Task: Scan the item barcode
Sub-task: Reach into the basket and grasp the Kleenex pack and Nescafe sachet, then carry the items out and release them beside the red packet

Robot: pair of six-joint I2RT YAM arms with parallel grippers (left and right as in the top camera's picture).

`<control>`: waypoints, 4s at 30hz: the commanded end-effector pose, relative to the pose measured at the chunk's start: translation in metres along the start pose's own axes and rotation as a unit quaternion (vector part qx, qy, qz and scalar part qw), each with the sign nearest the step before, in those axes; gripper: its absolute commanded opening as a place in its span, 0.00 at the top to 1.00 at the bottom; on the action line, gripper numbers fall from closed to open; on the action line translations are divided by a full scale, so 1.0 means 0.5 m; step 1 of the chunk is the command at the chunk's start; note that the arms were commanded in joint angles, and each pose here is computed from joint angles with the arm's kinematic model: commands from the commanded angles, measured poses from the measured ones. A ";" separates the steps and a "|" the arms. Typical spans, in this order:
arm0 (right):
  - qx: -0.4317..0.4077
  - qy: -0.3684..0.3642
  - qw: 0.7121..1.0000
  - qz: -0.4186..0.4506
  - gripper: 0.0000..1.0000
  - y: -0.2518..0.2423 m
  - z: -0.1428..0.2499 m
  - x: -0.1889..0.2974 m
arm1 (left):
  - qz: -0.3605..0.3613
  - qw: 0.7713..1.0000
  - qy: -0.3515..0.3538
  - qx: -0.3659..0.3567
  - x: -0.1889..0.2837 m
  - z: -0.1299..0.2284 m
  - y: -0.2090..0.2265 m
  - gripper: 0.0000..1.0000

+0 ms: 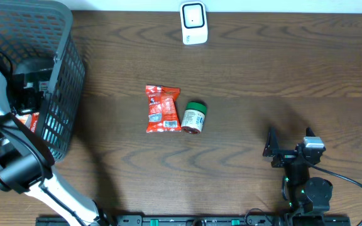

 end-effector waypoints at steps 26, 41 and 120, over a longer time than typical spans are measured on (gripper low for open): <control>-0.006 -0.001 1.000 0.004 0.01 -0.003 0.000 0.000 | 0.071 0.997 0.001 0.032 -0.115 0.009 0.007 0.02; -0.006 -0.001 1.000 0.005 0.01 -0.003 0.000 0.000 | 0.061 0.997 -0.017 0.053 -0.089 -0.001 0.020 0.49; -0.006 -0.001 1.000 0.005 0.01 -0.003 0.000 0.000 | 0.202 0.969 -0.034 -0.137 0.027 0.017 -0.639 0.38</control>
Point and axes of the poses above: each gripper's point midway between its finger pads, its own x axis back along the fingers, its own y axis along the line the jaws close on, z = x × y, the point moved 8 cm from there along x, back along the fingers, and after that the axes turned 12 degrees about -x, right-handed, at the moved point
